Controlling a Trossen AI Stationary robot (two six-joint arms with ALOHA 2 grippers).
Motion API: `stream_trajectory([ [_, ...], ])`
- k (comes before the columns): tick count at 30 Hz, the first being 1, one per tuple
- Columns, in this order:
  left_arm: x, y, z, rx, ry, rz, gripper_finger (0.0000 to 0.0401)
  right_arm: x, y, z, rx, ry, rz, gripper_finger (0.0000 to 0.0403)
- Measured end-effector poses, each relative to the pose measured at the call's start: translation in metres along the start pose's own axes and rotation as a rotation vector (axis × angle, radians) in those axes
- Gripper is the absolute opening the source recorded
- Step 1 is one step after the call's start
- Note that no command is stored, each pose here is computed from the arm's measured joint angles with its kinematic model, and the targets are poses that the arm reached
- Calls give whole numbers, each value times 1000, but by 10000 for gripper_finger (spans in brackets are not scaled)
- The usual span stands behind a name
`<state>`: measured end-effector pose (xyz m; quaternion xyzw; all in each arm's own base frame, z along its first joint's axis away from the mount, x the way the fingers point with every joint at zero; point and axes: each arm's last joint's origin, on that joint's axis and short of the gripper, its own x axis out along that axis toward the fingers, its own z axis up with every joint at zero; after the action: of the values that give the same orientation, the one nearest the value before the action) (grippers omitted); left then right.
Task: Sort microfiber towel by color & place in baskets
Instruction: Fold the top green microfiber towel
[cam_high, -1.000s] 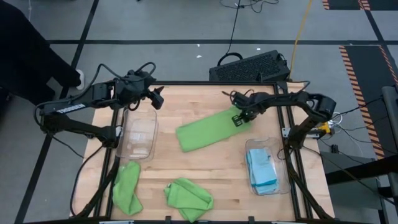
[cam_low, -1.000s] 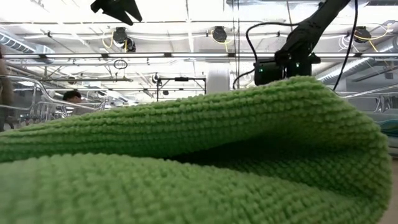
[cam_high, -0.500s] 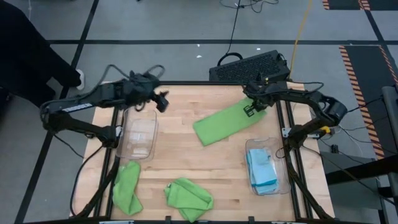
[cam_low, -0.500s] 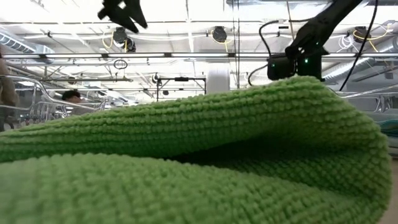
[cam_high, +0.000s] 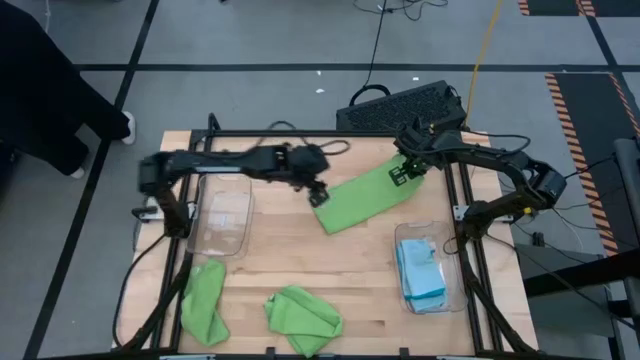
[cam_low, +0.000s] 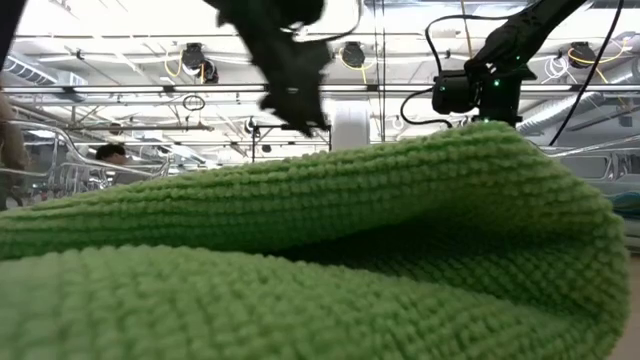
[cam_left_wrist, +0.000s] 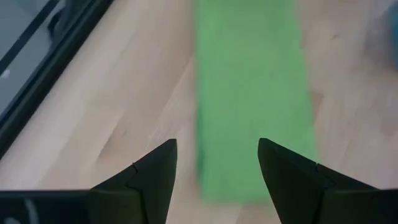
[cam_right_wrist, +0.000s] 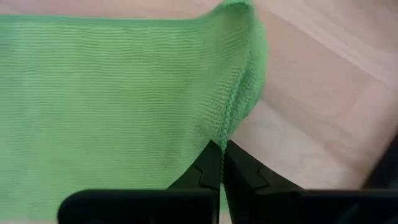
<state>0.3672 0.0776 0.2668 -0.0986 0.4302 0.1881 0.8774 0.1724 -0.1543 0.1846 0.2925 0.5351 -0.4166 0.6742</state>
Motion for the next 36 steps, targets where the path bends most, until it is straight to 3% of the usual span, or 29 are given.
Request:
stream_trajectory([
  [8, 66, -50, 47, 100, -236, -214, 227, 0, 3, 3, -41, -32, 21, 0],
  [11, 85, -65, 49, 101, -274, -299, 227, 0, 3, 3, -44, -31, 20, 0],
  [15, 98, -86, 44, 211, -324, -384, 227, 0, 3, 2, -45, -30, 22, 0],
  [19, 113, -102, 33, 273, -329, -303, 227, 0, 5, 2, -55, -21, 67, 0],
  [28, 159, -97, 9, 77, -237, -140, 225, -1, 9, 3, -161, -40, 107, 0],
  [32, 157, -93, 15, 70, -271, -112, 179, -1, 11, 2, -168, -35, 109, 0],
  [36, 159, -91, 13, 43, -234, -188, 75, -2, 14, 1, -179, -35, 113, 0],
])
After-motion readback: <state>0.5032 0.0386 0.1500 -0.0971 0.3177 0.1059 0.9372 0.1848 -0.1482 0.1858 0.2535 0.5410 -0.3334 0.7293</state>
